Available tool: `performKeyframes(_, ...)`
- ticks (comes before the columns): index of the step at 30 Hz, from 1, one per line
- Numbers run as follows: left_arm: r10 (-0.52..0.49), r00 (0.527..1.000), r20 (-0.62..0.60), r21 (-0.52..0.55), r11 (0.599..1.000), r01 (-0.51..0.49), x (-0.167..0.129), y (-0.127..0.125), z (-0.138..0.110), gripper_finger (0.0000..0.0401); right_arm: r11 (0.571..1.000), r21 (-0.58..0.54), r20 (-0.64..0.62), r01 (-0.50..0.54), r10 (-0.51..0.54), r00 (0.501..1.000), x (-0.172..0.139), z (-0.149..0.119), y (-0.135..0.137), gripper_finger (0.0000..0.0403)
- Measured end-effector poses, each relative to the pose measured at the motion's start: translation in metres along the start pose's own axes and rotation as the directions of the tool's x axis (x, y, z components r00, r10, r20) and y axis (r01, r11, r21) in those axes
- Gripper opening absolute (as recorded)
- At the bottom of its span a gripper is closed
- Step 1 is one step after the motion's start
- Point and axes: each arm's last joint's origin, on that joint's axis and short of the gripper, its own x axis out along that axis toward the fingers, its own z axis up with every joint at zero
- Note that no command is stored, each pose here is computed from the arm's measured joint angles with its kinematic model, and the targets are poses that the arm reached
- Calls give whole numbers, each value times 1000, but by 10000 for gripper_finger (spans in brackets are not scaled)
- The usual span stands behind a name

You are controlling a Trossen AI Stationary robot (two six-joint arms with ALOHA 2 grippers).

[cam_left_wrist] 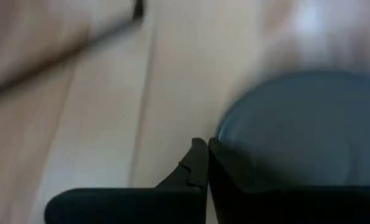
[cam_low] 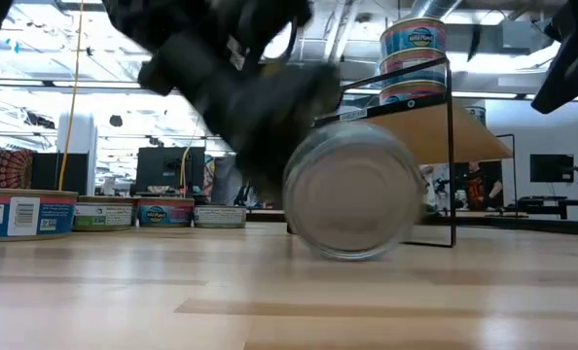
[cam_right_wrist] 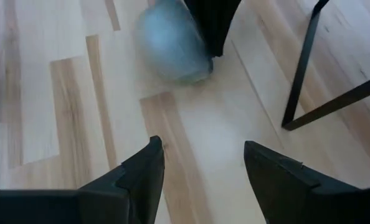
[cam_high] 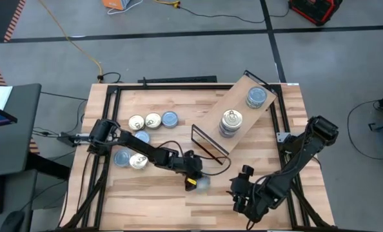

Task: Stack canned seafood by type on shelf
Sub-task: Stack the green tuna can on the shelf

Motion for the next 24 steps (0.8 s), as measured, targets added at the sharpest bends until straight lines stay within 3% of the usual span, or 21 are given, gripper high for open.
performKeyframes(8,57,998,-25,16,998,-57,-2,7,0,0,999,-43,-13,15,-15,1000,11,0,1,248)
performKeyframes(11,123,992,-25,58,991,-122,-10,9,2,0,999,-40,-12,12,-13,1000,11,0,1,248)
performKeyframes(18,204,977,57,139,968,-210,-28,-6,9,2,999,-38,-14,12,-13,1000,11,0,1,248)
performKeyframes(24,248,965,87,247,933,-262,-31,-18,5,51,1000,-24,-9,5,-5,1000,11,0,2,248)
